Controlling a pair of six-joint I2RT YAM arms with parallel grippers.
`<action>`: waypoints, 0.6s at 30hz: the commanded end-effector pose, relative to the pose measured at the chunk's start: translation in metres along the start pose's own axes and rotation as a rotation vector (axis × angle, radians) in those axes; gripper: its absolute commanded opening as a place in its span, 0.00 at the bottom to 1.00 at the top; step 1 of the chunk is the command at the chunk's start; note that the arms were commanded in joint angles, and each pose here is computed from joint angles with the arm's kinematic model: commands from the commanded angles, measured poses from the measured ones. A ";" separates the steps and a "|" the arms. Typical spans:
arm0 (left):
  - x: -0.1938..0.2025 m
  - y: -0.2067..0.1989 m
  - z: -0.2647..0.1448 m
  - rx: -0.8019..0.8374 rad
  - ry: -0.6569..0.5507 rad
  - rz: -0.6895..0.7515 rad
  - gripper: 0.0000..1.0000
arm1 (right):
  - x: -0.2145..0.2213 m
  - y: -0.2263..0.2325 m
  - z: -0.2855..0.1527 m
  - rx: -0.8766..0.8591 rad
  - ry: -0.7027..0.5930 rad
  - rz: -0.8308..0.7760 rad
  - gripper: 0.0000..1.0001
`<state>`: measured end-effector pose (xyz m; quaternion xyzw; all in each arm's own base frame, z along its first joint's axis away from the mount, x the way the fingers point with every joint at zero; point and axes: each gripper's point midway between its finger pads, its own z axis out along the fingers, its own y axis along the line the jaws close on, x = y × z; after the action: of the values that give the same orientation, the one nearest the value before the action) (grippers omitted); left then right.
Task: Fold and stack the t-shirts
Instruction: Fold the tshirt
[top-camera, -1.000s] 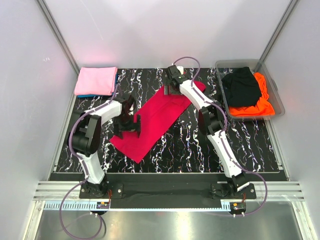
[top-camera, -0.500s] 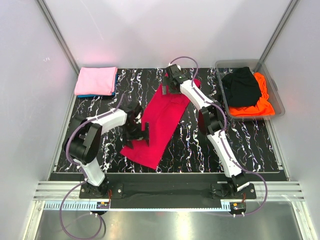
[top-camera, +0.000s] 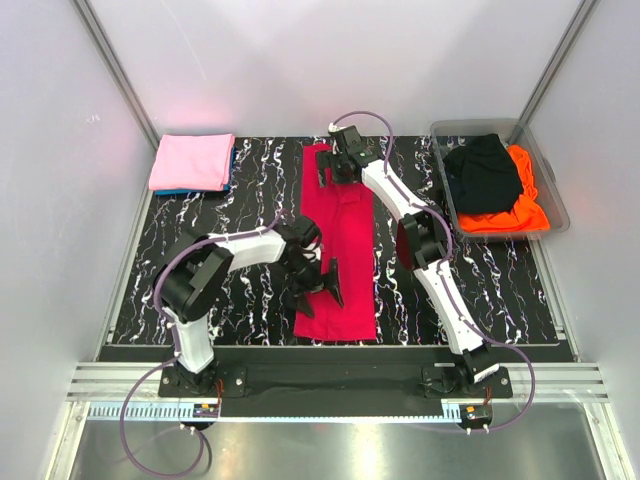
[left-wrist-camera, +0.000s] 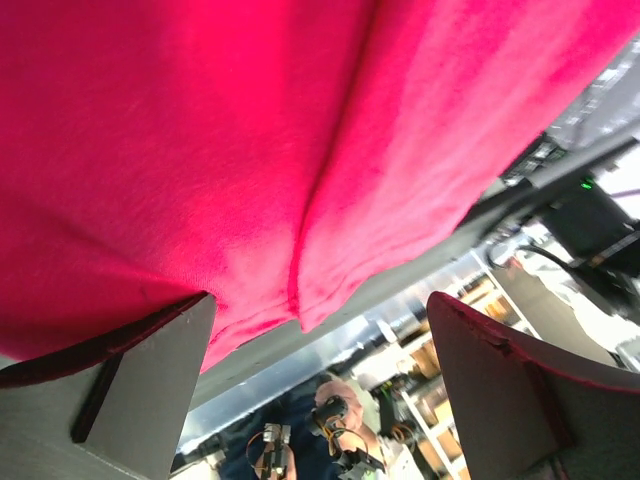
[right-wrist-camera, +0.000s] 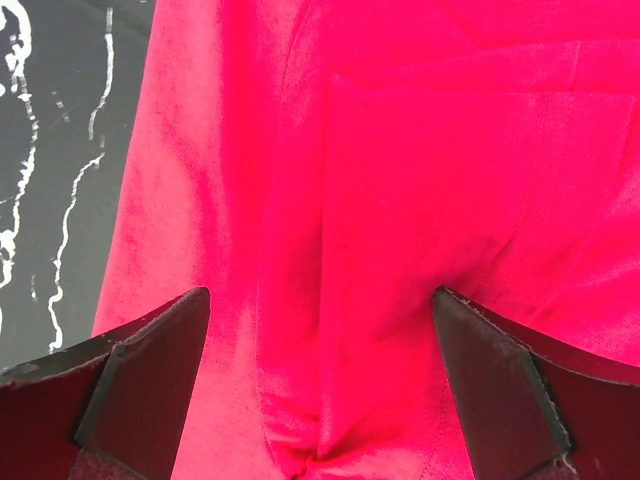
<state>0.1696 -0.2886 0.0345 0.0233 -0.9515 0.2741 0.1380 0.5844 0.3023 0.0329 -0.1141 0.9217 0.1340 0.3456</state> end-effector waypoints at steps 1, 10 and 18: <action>-0.038 -0.005 0.023 0.028 -0.108 0.096 0.97 | -0.004 0.008 0.004 -0.073 -0.012 -0.028 0.99; -0.028 -0.054 -0.028 0.145 -0.195 0.208 0.97 | -0.074 -0.015 -0.067 -0.089 -0.131 0.161 1.00; 0.019 -0.025 -0.066 0.094 -0.286 0.173 0.97 | -0.094 0.008 -0.165 -0.182 -0.101 0.196 1.00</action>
<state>0.1829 -0.2943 0.1012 -0.0275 -0.9383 0.3448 -0.0010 0.5872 0.2536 0.1213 -0.0340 0.9159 0.2032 0.3444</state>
